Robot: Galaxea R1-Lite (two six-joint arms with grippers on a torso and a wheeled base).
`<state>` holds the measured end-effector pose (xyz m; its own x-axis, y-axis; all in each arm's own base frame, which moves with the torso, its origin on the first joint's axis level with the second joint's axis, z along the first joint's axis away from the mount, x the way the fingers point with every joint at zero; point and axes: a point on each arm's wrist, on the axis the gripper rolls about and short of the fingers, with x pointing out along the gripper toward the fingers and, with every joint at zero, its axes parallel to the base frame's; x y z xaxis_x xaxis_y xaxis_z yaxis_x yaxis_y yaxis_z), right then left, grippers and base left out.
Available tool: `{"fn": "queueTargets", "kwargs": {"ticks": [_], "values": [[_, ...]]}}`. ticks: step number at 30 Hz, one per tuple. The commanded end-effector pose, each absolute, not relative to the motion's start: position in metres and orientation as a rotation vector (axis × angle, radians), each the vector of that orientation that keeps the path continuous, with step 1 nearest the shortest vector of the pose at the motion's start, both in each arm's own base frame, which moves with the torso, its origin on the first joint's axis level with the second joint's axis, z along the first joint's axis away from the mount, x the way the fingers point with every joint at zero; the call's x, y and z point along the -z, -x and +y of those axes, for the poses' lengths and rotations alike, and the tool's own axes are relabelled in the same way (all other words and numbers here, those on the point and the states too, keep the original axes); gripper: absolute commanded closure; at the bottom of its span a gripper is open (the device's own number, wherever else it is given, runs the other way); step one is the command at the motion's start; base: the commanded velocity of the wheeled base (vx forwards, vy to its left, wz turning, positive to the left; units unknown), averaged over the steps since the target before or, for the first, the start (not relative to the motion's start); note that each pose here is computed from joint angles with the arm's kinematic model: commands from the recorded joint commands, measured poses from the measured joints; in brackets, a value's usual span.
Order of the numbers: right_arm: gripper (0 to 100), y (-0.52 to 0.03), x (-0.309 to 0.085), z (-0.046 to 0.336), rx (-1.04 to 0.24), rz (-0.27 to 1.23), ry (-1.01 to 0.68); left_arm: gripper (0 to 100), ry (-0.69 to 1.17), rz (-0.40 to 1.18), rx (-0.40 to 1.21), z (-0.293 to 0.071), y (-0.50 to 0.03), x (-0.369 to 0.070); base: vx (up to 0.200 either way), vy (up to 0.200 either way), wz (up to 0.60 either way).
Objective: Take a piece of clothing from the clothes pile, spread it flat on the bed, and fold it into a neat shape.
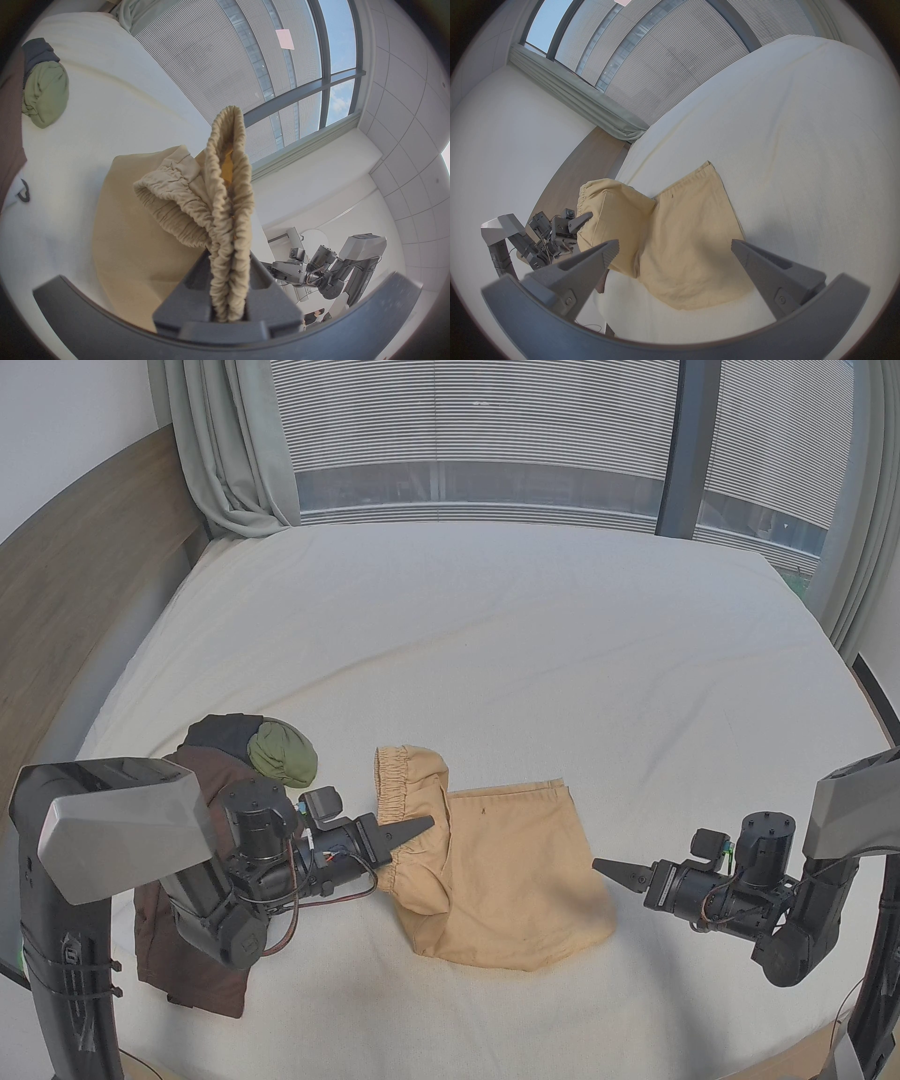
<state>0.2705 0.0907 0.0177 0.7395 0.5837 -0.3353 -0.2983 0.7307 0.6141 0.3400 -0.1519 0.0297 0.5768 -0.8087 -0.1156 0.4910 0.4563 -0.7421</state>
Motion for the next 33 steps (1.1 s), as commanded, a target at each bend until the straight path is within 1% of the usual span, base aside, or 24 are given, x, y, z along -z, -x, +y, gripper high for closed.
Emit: {"fn": "queueTargets", "kwargs": {"ticks": [1, 13, 17, 25, 33], "values": [[0, -0.276, -0.019, 0.085, -0.493, 0.528, -0.569, 100, 0.72, 0.509, 0.867, -0.166, -0.343, -0.028, 0.0, 0.0, 0.0], [0, -0.288, -0.021, 0.073, -0.455, 0.491, -0.581, 100, 0.72, 0.545, 0.896, -0.19, -0.349, -0.025, 0.0, 0.0, 0.0], [0, -0.289, -0.021, 0.072, -0.451, 0.483, -0.583, 100, 0.722, 0.549, 0.881, -0.199, -0.356, -0.025, 0.0, 0.0, 0.0], [0, -0.291, -0.022, 0.068, -0.439, 0.476, -0.586, 100, 0.71, 0.6, 0.891, -0.223, -0.358, -0.014, 0.0, 0.0, 0.0], [0, -0.293, -0.022, 0.066, -0.431, 0.48, -0.587, 100, 0.705, 0.61, 0.89, -0.235, -0.359, -0.004, 0.0, 0.0, 0.0]]}}
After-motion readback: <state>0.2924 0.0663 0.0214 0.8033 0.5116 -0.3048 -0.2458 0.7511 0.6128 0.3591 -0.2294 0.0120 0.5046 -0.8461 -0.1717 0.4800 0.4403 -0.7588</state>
